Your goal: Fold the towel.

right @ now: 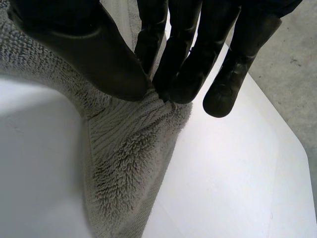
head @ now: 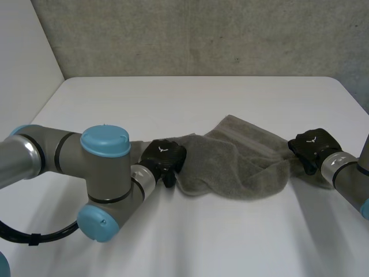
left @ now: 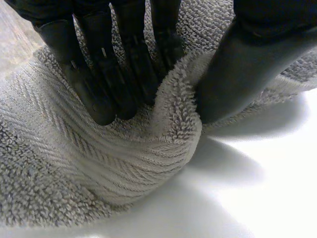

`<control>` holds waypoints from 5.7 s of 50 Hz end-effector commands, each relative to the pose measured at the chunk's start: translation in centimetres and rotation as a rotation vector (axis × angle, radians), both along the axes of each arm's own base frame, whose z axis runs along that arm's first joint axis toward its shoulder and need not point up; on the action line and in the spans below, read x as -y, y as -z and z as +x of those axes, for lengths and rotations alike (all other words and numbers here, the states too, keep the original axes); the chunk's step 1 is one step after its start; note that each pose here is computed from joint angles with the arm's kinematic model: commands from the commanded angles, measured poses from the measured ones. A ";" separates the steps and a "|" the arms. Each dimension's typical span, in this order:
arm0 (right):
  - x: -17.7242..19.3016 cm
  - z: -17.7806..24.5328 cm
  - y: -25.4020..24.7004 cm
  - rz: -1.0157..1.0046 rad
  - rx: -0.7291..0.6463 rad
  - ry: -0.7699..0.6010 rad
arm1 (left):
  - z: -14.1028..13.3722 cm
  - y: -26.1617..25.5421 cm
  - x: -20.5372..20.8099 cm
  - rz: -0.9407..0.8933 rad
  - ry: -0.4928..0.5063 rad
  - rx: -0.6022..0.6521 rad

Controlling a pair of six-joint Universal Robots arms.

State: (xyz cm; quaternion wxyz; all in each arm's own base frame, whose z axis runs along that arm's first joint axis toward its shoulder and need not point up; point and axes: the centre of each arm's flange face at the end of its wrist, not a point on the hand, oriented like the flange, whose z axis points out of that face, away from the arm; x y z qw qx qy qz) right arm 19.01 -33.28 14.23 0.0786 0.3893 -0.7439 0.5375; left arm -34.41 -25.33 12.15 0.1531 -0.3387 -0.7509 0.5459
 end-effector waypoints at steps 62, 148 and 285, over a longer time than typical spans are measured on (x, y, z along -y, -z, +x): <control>-6.0 3.5 -3.6 0.099 -0.008 -0.126 | 10.0 -3.3 1.0 -0.117 -0.075 0.120; -7.7 -1.9 1.9 0.052 0.107 -0.148 | 8.6 -4.1 4.5 -0.087 -0.138 -0.052; 3.8 1.7 -5.3 -0.082 0.217 -0.046 | 9.9 -4.6 14.6 -0.286 -0.278 0.087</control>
